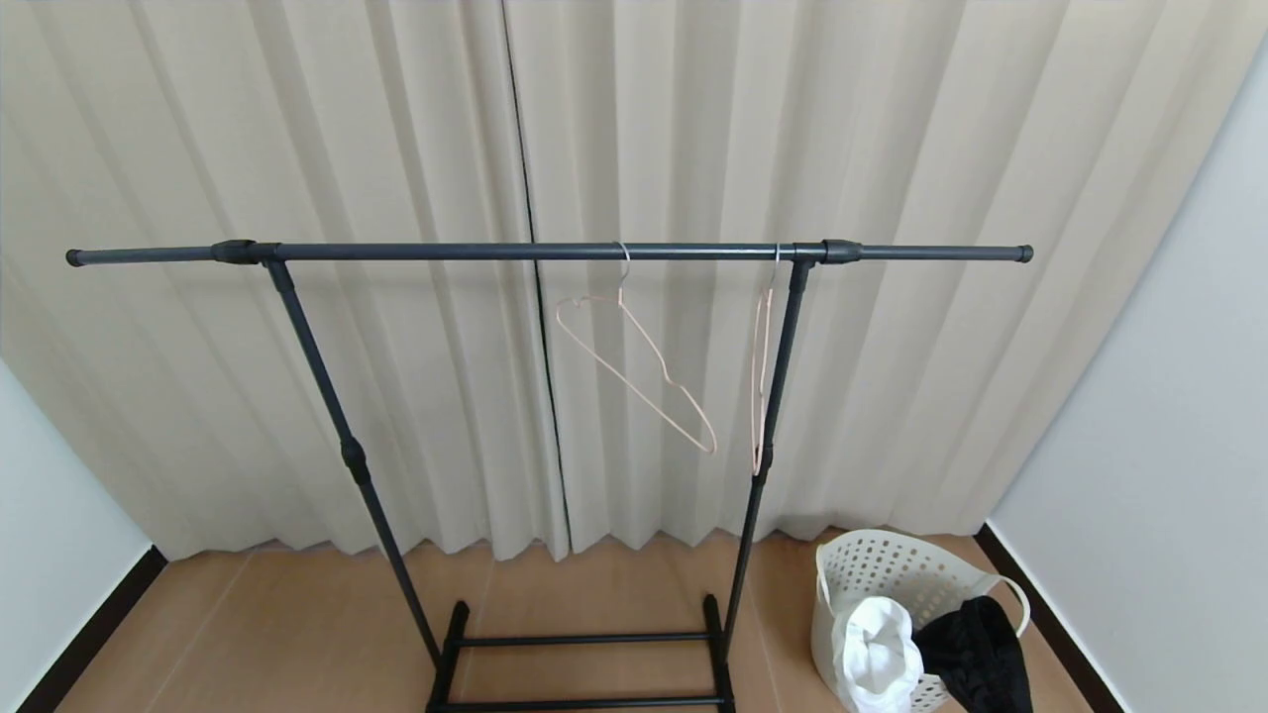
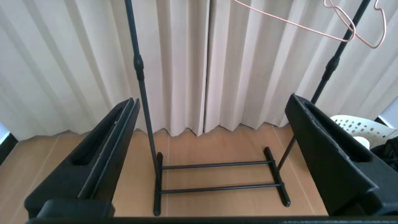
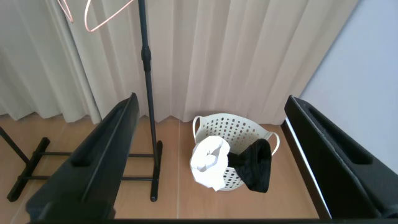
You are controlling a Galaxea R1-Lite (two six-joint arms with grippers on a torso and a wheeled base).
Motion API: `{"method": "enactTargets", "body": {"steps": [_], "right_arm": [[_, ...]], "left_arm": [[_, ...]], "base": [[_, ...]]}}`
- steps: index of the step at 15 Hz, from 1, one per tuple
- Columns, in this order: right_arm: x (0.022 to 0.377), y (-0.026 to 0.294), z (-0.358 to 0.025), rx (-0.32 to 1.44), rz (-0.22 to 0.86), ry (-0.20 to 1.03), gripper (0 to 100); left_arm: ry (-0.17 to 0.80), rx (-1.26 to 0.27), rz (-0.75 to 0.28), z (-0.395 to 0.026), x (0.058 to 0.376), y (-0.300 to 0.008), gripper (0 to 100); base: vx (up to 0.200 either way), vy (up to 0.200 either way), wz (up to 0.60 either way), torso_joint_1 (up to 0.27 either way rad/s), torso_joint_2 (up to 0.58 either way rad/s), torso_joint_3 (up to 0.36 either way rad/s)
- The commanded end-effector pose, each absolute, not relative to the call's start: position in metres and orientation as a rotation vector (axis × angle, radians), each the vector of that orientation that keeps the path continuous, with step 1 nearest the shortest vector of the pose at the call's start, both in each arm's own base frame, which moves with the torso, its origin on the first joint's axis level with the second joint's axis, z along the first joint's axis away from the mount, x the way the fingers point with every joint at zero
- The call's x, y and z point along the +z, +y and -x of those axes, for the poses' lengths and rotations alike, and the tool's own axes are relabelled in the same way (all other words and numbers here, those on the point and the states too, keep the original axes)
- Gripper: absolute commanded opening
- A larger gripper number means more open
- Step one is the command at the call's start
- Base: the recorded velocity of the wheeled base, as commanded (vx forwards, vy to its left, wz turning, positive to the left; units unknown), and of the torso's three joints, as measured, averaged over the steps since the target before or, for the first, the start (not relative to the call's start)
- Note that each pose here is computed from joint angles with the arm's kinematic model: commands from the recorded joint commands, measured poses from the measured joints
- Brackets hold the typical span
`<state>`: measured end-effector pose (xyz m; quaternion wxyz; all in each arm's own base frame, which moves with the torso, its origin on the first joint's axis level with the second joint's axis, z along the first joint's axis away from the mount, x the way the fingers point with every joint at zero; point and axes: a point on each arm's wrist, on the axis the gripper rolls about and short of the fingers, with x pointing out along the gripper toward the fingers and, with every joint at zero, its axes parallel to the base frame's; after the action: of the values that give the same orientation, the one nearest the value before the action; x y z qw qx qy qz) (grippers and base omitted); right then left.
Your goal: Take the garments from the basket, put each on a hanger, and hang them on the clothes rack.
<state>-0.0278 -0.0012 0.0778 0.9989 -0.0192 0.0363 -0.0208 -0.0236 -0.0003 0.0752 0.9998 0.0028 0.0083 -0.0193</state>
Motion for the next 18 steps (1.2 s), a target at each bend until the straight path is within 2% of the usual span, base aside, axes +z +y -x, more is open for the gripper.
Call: {"method": "enactTargets", "body": {"steps": [1,18], "right_arm": [[0.0777,-0.0012,0.0277,-0.042,0.039,0.074,100],[0.0779,-0.0012,0.0276,-0.042,0.039,0.073,100]], "left_arm": [[0.018,-0.038,-0.006,0.0235,0.0752,-0.0003,100],[0.018,-0.038,-0.006,0.0235,0.0752,-0.0003,100]], "base": [[0.000,0.000,0.00,0.000,0.00,0.000],[0.000,0.000,0.00,0.000,0.00,0.000]]}}
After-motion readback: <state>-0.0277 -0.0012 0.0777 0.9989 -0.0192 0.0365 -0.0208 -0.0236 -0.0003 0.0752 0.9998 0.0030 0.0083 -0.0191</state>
